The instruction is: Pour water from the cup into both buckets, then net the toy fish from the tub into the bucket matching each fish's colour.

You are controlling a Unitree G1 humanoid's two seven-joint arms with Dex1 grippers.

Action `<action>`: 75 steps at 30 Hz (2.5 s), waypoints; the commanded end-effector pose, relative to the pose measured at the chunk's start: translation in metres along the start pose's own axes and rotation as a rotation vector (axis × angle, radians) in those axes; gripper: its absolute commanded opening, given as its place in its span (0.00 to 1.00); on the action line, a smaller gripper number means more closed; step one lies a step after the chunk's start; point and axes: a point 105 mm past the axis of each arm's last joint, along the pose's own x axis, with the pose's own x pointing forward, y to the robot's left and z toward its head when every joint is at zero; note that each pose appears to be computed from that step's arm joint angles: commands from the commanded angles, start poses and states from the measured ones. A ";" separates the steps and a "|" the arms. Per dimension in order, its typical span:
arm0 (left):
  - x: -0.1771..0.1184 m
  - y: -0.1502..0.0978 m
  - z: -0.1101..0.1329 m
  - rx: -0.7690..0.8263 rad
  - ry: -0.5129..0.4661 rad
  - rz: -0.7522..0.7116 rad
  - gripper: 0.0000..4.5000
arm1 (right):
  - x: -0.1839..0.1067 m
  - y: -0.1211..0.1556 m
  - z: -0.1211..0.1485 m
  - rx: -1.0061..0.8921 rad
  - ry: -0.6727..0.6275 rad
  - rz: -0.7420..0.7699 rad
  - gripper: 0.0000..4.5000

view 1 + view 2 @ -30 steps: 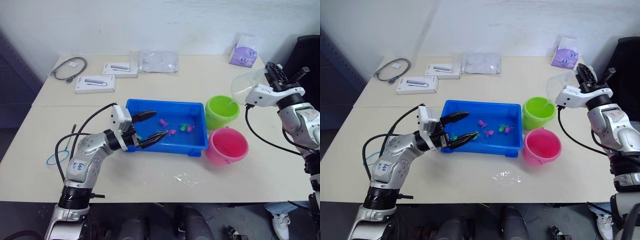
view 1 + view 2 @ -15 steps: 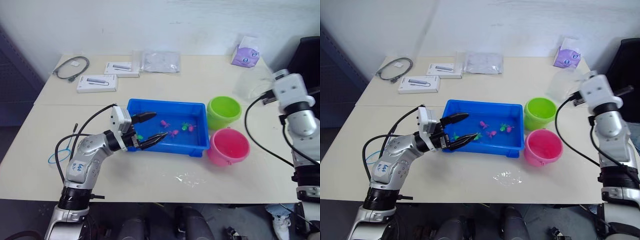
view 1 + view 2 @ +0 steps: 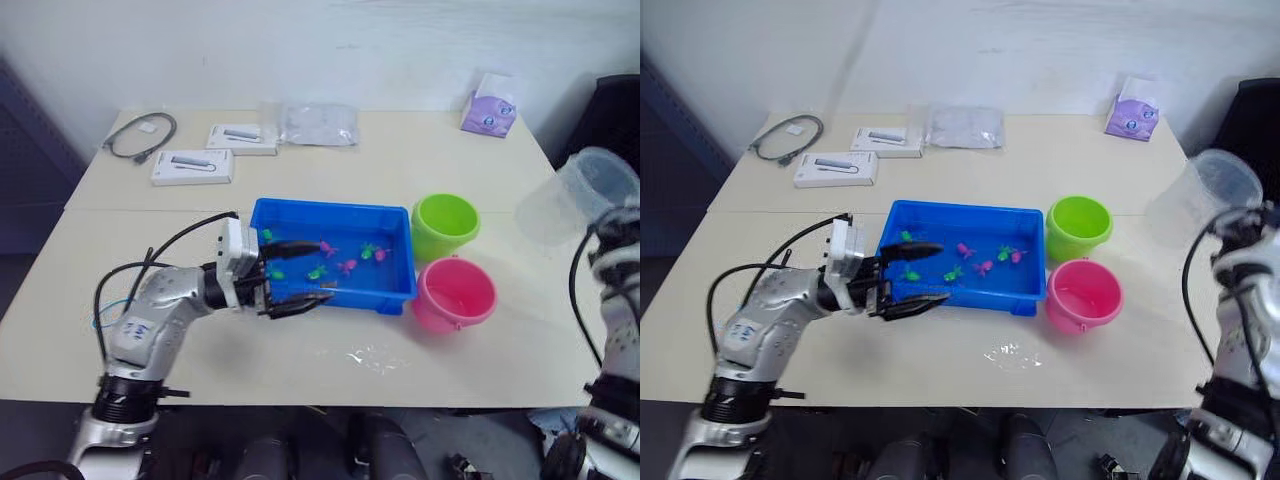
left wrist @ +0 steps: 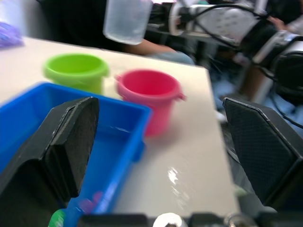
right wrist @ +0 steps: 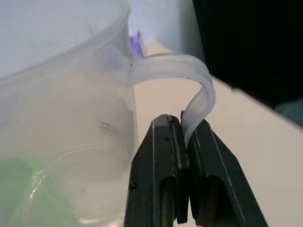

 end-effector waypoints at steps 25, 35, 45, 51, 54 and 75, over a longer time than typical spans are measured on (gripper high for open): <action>0.000 -0.003 0.003 0.025 -0.007 -0.010 1.00 | -0.023 0.001 -0.031 -0.349 -0.064 0.065 0.84; -0.032 0.003 -0.008 0.006 0.056 0.123 1.00 | -0.096 -0.007 -0.024 -0.369 0.023 0.220 1.00; -0.185 0.032 -0.030 0.193 0.122 1.113 1.00 | -0.136 0.093 0.034 -0.503 -0.237 0.941 1.00; -0.275 -0.005 -0.047 0.168 0.259 1.457 1.00 | -0.154 0.144 0.015 -0.568 -0.260 1.339 1.00; -0.314 -0.048 -0.067 0.038 0.312 1.644 1.00 | -0.167 0.162 0.010 -0.550 -0.268 1.512 1.00; -0.285 -0.009 -0.030 0.046 0.244 1.654 1.00 | -0.175 0.194 0.006 -0.503 -0.224 1.664 1.00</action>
